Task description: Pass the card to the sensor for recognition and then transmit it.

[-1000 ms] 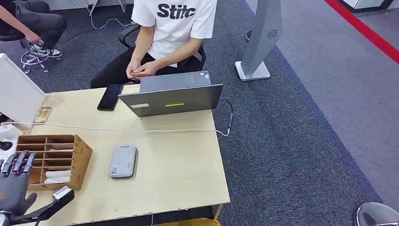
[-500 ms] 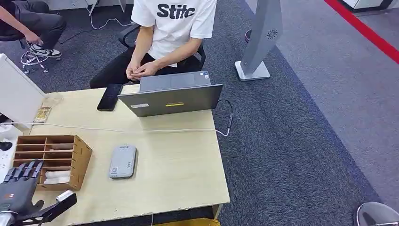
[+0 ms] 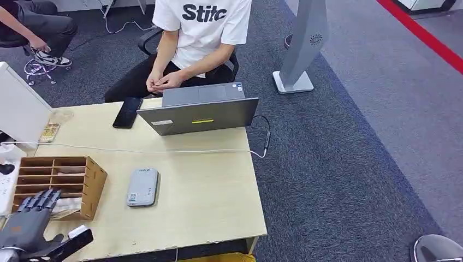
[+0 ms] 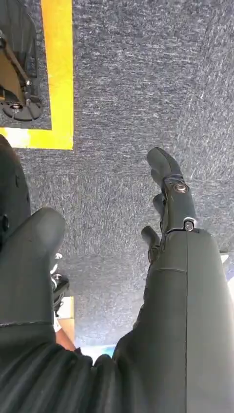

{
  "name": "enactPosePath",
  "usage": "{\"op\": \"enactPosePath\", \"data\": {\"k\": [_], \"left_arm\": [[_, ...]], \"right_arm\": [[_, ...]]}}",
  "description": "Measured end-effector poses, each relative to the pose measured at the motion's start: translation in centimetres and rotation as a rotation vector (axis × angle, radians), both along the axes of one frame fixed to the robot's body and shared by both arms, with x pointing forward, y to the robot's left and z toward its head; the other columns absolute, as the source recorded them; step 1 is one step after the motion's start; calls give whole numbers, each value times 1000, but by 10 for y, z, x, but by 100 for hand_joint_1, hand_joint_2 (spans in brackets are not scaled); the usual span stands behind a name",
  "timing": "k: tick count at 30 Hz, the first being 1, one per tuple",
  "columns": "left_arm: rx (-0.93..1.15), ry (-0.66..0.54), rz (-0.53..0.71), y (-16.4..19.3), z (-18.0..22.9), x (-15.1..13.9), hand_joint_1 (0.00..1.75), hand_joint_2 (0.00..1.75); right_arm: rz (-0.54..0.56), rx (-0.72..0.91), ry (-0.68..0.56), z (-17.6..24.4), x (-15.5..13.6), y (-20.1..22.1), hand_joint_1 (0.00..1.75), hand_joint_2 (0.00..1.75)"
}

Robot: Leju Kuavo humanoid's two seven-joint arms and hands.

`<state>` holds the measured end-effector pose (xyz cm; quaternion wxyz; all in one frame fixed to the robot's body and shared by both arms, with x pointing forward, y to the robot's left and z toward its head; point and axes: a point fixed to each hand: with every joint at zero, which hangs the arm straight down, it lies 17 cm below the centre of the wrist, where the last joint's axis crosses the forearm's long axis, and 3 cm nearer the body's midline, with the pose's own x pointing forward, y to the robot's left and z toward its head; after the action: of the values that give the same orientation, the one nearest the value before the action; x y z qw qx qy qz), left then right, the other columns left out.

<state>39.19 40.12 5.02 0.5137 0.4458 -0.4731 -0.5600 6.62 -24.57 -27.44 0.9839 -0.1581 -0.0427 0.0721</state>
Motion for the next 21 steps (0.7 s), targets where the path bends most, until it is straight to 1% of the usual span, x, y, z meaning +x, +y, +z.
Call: {"op": "enactPosePath", "data": {"k": [4, 6, 15, 19, 21], "left_arm": [[-55, -154, -45, -27, 37, 5, 0, 175], [-75, -194, -63, -39, 48, 5, 0, 175], [-106, -255, -83, -57, 66, 4, 0, 175], [-101, -257, -84, -60, 66, 3, 0, 175], [-90, -240, -80, -59, 62, 1, 0, 175]], "right_arm": [[1, 0, -1, 0, 0, 0, 0, 175], [2, 0, -1, 0, 0, 0, 0, 175], [6, -1, -1, 0, 0, 0, 0, 175], [8, -1, -2, 0, 0, 0, 0, 175], [7, -1, -2, 0, 1, 0, 0, 175]]}}
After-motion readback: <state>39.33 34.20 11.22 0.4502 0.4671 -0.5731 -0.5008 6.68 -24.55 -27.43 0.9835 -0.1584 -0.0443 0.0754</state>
